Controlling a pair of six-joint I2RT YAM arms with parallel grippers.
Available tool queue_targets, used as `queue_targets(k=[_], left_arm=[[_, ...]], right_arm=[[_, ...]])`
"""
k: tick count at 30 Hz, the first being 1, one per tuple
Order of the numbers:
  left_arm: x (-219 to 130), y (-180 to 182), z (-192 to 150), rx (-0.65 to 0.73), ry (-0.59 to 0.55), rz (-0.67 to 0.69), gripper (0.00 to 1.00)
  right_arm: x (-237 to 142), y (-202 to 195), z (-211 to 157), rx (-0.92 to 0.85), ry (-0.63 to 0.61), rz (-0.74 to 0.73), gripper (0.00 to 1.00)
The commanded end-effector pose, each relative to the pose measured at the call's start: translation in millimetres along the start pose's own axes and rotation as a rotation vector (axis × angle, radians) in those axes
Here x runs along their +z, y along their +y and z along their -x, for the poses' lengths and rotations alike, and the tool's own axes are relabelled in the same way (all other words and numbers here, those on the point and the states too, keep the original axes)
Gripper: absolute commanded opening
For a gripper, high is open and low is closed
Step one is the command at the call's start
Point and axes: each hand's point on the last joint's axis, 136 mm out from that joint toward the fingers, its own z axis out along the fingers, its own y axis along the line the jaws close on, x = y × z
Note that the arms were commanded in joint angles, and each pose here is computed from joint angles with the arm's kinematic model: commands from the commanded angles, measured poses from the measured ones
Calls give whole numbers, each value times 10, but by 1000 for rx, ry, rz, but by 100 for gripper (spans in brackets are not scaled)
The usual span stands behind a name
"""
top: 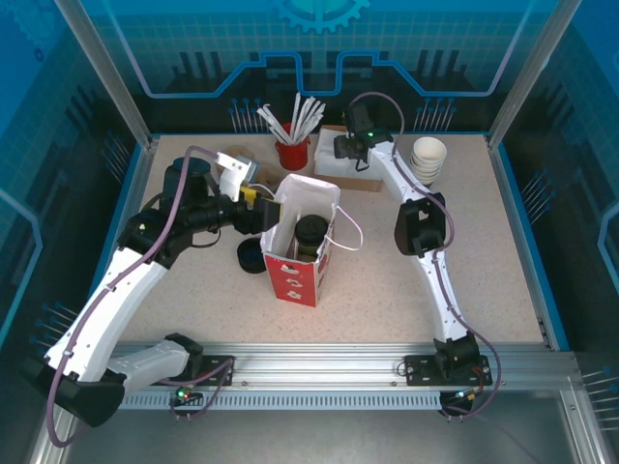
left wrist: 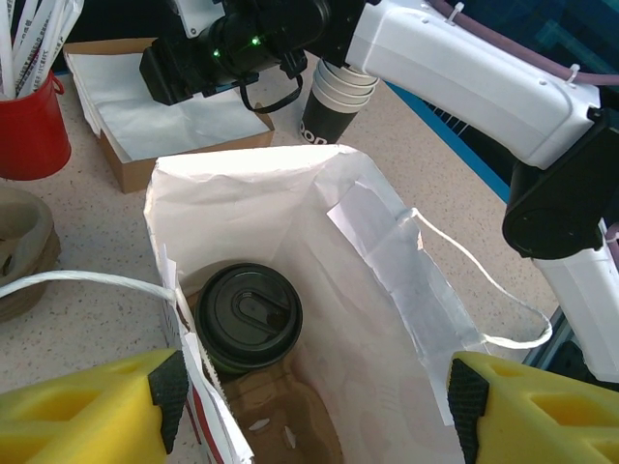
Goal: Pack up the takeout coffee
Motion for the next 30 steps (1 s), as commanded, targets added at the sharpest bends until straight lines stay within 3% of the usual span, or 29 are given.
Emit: queue_targets(k=[1, 15, 28, 30], left_arm=[[-38, -24, 89, 15, -14, 8, 74], [12, -15, 70, -4, -3, 1, 75], [1, -17, 20, -14, 6, -1, 75], [6, -12, 7, -16, 9, 0, 75]], right_arm=[[95, 11, 22, -12, -23, -11, 61], [371, -89, -192, -1, 17, -36, 59], [201, 29, -62, 8, 9, 57, 26], [141, 40, -11, 9, -1, 63, 24]])
